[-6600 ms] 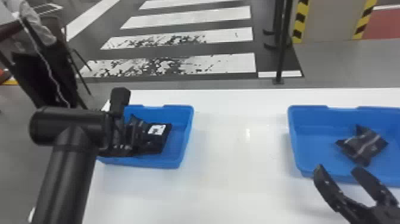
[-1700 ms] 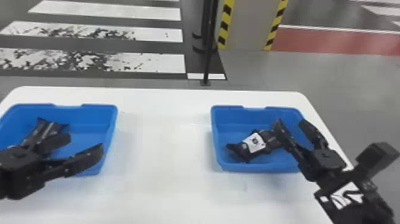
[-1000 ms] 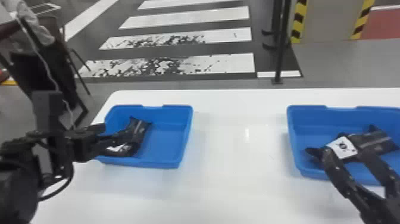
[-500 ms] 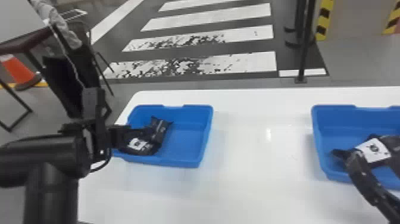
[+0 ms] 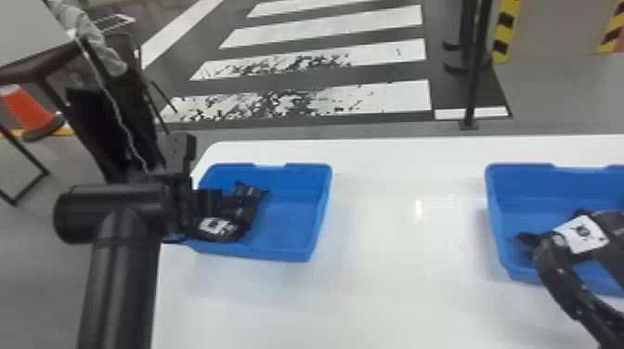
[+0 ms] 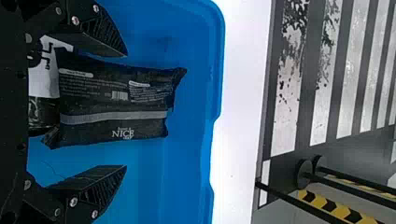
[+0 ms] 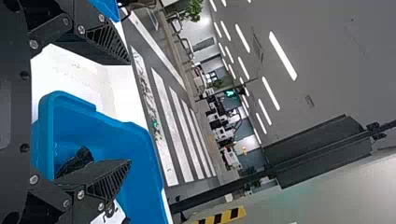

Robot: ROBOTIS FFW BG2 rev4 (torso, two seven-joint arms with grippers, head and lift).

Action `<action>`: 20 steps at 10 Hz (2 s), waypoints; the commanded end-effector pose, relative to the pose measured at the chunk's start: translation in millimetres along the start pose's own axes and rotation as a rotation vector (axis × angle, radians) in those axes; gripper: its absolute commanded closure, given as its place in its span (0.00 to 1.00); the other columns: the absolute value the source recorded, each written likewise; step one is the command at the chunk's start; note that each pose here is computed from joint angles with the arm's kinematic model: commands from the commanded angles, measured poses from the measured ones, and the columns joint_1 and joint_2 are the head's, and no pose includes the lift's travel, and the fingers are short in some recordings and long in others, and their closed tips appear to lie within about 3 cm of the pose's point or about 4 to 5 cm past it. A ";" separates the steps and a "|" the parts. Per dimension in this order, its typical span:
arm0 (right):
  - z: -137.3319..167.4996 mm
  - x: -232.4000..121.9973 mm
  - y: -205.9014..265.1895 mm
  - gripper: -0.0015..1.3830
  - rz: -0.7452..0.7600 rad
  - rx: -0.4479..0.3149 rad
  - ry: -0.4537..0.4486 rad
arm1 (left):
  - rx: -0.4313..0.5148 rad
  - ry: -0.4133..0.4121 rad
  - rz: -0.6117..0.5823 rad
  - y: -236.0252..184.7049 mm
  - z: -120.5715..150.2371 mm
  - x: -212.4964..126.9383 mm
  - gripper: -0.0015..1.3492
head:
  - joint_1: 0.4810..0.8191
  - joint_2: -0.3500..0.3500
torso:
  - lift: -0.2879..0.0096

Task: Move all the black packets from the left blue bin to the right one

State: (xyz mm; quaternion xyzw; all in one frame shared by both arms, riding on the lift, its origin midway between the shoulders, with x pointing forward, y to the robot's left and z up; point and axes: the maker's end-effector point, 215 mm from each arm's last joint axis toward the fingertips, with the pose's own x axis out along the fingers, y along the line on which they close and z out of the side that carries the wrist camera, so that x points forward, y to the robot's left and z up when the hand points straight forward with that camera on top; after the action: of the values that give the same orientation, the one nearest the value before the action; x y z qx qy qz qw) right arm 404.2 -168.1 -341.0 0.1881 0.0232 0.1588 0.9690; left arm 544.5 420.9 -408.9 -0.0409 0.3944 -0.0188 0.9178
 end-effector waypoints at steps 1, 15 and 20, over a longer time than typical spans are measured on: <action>-0.7 0.0 0.3 0.22 0.002 0.005 0.001 | -0.002 0.043 -0.002 -1.3 -5.5 16.8 0.17 | 0.63 0.91 | 0.35; 17.2 13.1 51.9 0.22 0.140 0.096 -0.016 | 0.276 -0.274 -0.426 -209.7 44.9 -71.2 0.90 | 0.63 0.77 | 0.35; 28.0 49.2 97.1 0.22 0.320 0.209 -0.029 | 0.323 -0.280 -0.832 -365.1 0.6 -103.9 0.90 | 0.63 0.54 | 0.35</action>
State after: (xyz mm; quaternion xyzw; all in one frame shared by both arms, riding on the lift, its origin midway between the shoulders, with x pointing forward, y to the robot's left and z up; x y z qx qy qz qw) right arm 420.2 -79.8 -277.8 0.2840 -0.0054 0.3007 0.9104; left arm 481.1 78.7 -299.1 -0.0485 0.2068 -0.4248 0.8800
